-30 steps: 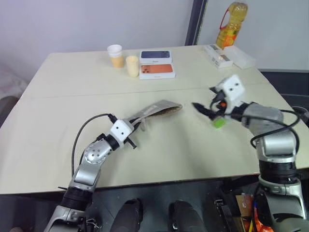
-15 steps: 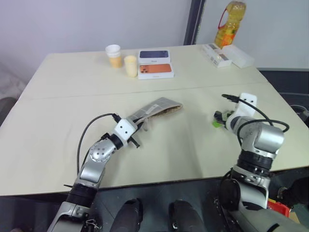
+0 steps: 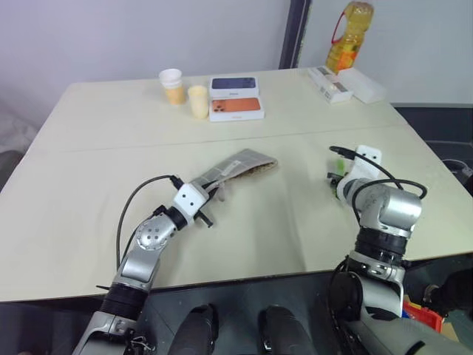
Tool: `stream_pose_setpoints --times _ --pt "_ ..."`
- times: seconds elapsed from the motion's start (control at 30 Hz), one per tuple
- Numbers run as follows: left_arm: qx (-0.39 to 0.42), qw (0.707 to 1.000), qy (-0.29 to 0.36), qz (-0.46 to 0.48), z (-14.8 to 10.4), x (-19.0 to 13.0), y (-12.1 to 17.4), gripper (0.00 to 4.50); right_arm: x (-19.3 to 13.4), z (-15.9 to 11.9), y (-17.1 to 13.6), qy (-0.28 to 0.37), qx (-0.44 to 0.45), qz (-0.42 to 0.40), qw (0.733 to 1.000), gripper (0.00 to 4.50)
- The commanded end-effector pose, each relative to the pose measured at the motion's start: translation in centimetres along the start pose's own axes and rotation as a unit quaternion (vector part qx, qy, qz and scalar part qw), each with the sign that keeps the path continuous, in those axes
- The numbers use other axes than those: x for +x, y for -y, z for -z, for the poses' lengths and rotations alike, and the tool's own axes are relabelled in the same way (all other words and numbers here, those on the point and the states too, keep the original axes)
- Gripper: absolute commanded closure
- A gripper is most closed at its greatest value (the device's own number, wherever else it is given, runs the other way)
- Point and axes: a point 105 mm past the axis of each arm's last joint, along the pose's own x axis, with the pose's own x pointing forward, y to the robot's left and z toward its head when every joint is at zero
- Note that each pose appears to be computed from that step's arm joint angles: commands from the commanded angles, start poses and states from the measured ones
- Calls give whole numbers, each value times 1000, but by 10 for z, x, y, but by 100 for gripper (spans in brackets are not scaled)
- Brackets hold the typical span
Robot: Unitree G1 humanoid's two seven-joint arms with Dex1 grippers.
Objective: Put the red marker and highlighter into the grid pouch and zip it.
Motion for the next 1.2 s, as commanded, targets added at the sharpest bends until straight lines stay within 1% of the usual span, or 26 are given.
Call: stream_pose_setpoints --times 0.03,0.1,0.17,0.2,0.23,0.27,0.37,0.43,0.8,0.93,1.03,1.13,1.2 --pt "1 999 18 -35 -10 -3 -20 450 -22 -45 -27 149 -171 -82 971 365" --pt "-4 999 20 -43 -11 -4 -25 450 -34 -49 -45 195 -282 -130 930 365" --pt "-5 998 21 -51 -12 -4 -33 450 -52 -48 -62 237 -389 -189 870 365" --pt "-5 998 22 -53 -12 -5 -35 450 -58 -47 -67 249 -423 -207 846 365" --pt "-5 998 22 -53 -12 -5 -36 450 -61 -45 -70 255 -442 -219 832 365" --pt "-5 998 23 -53 -12 -5 -37 450 -62 -45 -71 258 -449 -226 825 365" --pt "-5 998 28 -51 -14 -6 -38 450 -68 -34 -80 260 -505 -254 783 365" --pt "-5 998 30 -51 -15 -5 -38 450 -70 -29 -85 261 -517 -267 770 365" --pt "-8 999 43 -27 -21 -5 -29 450 -66 -25 -91 254 -539 -268 757 365" --pt "-8 999 45 -21 -22 -5 -27 450 -67 -25 -92 253 -559 -267 743 365" --pt "0 999 49 -2 -24 -4 -21 450 -70 -24 -96 257 -601 -263 710 365" --pt "9 998 51 27 -26 -4 -13 450 -77 -20 -100 258 -663 -264 651 365" --pt "15 997 52 46 -27 -3 -7 450 -82 -18 -106 259 -688 -270 622 365"
